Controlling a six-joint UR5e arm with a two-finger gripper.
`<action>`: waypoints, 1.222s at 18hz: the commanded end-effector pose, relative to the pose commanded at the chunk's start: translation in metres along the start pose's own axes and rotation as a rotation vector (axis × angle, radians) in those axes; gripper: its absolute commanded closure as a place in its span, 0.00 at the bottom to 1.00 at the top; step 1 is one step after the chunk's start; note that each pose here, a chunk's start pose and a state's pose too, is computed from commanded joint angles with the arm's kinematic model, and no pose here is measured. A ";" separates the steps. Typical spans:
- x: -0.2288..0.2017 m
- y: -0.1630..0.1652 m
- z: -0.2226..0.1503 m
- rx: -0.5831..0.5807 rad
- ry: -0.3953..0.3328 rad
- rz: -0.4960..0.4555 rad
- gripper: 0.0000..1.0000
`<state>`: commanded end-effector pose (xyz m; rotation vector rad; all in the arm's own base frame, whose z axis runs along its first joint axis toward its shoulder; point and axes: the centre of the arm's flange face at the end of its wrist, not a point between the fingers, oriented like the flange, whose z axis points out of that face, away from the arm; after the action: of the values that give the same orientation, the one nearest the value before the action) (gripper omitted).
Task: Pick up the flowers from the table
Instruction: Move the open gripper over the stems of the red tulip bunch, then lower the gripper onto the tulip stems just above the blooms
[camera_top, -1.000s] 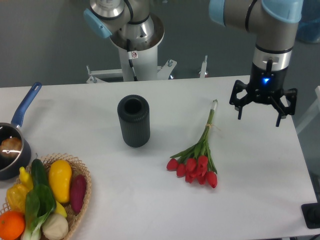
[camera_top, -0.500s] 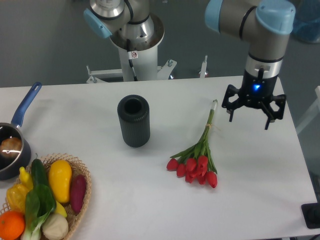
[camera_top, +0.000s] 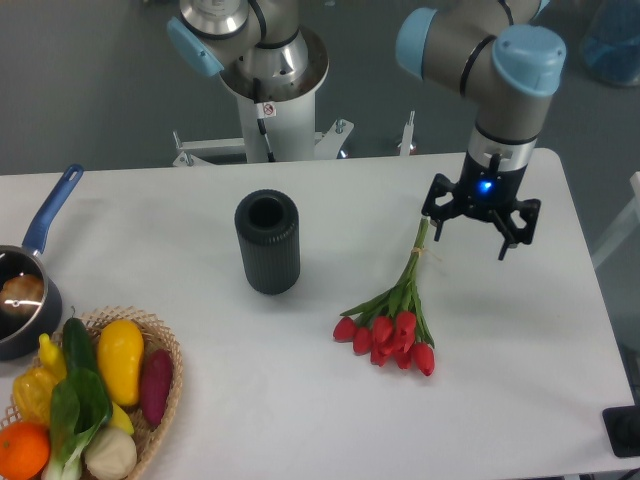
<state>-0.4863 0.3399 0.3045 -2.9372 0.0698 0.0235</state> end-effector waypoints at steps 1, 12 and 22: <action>0.005 -0.003 0.009 -0.023 0.010 0.009 0.00; 0.025 -0.025 0.061 -0.088 0.085 0.025 0.00; 0.020 -0.037 0.091 -0.093 0.098 0.046 0.00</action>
<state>-0.4655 0.3938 0.2223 -3.0276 0.1554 -0.1139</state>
